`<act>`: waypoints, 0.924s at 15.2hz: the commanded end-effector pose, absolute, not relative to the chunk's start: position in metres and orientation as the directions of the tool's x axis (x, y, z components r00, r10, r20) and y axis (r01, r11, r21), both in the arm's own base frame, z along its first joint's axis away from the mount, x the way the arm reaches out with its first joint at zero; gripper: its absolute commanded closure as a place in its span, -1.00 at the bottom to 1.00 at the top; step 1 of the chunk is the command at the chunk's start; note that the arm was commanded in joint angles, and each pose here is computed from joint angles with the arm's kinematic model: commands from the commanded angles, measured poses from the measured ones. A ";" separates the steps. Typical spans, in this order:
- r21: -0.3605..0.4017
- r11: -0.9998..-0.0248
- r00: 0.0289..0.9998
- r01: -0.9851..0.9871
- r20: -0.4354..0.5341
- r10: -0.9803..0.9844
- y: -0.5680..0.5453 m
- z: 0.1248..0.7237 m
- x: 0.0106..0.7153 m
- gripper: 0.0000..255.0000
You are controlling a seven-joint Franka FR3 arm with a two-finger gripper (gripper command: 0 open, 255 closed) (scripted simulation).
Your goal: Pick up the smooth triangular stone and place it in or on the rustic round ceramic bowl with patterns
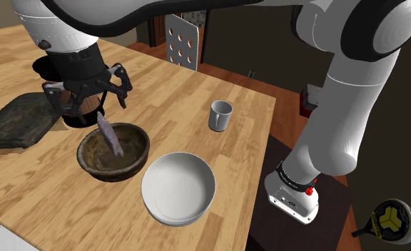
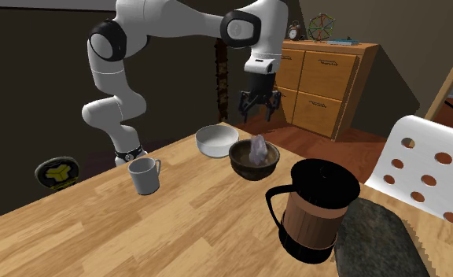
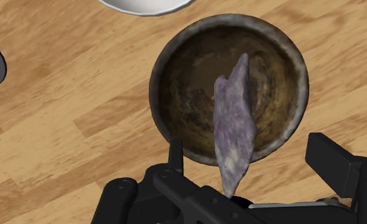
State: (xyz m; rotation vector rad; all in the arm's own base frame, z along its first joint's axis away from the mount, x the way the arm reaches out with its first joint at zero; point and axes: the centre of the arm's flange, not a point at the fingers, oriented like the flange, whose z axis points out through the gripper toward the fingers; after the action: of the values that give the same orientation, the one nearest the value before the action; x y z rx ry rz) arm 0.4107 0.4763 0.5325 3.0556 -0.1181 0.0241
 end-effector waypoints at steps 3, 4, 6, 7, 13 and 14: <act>0.083 -0.994 0.997 -0.078 0.019 -0.076 0.477 0.546 0.411 -1.00; 0.083 -0.994 0.997 -0.078 0.019 -0.076 0.479 0.559 0.410 -1.00; 0.083 -0.994 0.997 -0.078 0.019 -0.076 0.481 0.582 0.410 -1.00; 0.083 -0.994 0.997 -0.078 0.019 -0.076 0.481 0.582 0.410 -1.00; 0.083 -0.994 0.997 -0.078 0.019 -0.076 0.481 0.582 0.410 -1.00; 0.083 -0.994 0.997 -0.078 0.019 -0.076 0.481 0.582 0.410 -1.00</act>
State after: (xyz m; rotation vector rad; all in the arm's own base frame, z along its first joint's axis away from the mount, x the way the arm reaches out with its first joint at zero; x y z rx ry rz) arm 0.4101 0.4805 0.5823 3.0556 -0.1181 0.0242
